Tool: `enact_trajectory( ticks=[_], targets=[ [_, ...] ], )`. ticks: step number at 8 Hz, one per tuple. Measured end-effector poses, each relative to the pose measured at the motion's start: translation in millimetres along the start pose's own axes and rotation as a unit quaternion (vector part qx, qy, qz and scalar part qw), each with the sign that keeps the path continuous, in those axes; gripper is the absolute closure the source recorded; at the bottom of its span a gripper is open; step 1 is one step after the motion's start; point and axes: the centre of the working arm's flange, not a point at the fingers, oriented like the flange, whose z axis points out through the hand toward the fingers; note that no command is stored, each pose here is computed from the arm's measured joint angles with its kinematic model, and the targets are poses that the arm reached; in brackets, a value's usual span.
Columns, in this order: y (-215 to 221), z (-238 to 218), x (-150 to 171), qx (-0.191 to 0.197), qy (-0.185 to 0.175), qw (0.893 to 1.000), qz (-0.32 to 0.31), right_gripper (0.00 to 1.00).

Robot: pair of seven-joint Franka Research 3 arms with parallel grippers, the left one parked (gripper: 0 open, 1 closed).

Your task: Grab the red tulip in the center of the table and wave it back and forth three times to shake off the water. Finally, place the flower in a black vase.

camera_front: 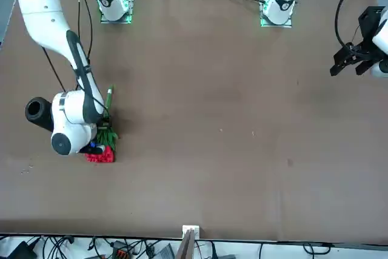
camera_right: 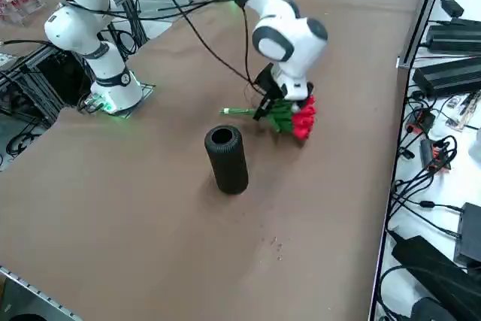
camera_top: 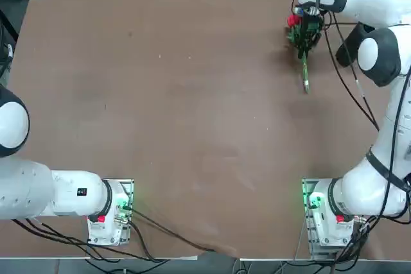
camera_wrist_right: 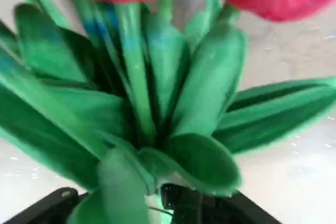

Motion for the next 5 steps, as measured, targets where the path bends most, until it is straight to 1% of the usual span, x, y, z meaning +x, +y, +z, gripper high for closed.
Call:
enact_trajectory(
  ticks=[1,2,3,4,5],
  targets=[
    [3,-41,-12,0.002,0.025,0.999,0.031,0.81],
    [13,-90,-30,0.008,0.058,0.996,0.064,0.81],
    [26,-142,-54,0.017,0.097,0.99,0.1,0.85],
    [48,-189,-81,0.026,0.136,0.979,0.151,0.85],
    [90,-225,-104,0.025,0.168,0.964,0.206,0.85]
  ],
)
